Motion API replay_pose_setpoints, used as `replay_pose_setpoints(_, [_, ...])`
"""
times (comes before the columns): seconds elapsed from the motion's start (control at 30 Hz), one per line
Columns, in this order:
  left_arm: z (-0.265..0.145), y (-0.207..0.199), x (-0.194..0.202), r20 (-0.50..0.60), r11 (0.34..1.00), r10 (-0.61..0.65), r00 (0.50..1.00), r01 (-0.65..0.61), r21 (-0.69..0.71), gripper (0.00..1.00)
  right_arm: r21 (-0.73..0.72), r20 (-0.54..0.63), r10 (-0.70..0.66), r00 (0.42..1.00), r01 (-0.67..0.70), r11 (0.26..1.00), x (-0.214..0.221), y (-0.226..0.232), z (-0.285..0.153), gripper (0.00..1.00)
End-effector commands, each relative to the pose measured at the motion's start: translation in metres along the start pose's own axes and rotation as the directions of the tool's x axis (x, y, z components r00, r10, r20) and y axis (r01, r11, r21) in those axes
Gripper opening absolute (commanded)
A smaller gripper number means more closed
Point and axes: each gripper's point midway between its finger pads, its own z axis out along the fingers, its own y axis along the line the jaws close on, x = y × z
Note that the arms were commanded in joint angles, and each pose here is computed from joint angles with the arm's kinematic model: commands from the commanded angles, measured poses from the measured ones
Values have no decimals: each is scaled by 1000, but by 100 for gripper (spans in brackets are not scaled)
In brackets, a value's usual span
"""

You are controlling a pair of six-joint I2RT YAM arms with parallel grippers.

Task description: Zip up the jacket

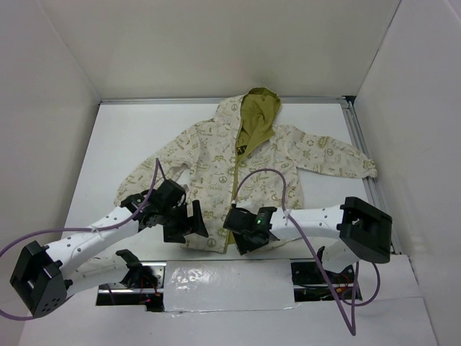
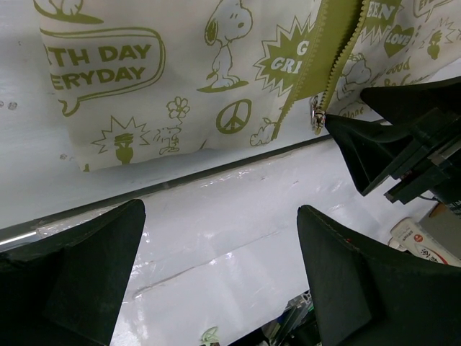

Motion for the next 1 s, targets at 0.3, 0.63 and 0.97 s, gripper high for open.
replay_pose_setpoints(0.3, [-5,-5,-4,9,1000,21,1000,-21,-15,99,38,-135,-2,991,7,999,27,1,40,11])
replay_pose_setpoints(0.63, [-1,-21,-8,-14,996,86,996,-86,8,99,-221,232,101,968,-49,974,-56,26,-50,0])
replay_pose_setpoints(0.97, [21,-38,-1,-100,967,253,962,-255,-6,97,-468,293,211,932,-53,882,-75,17,-88,0])
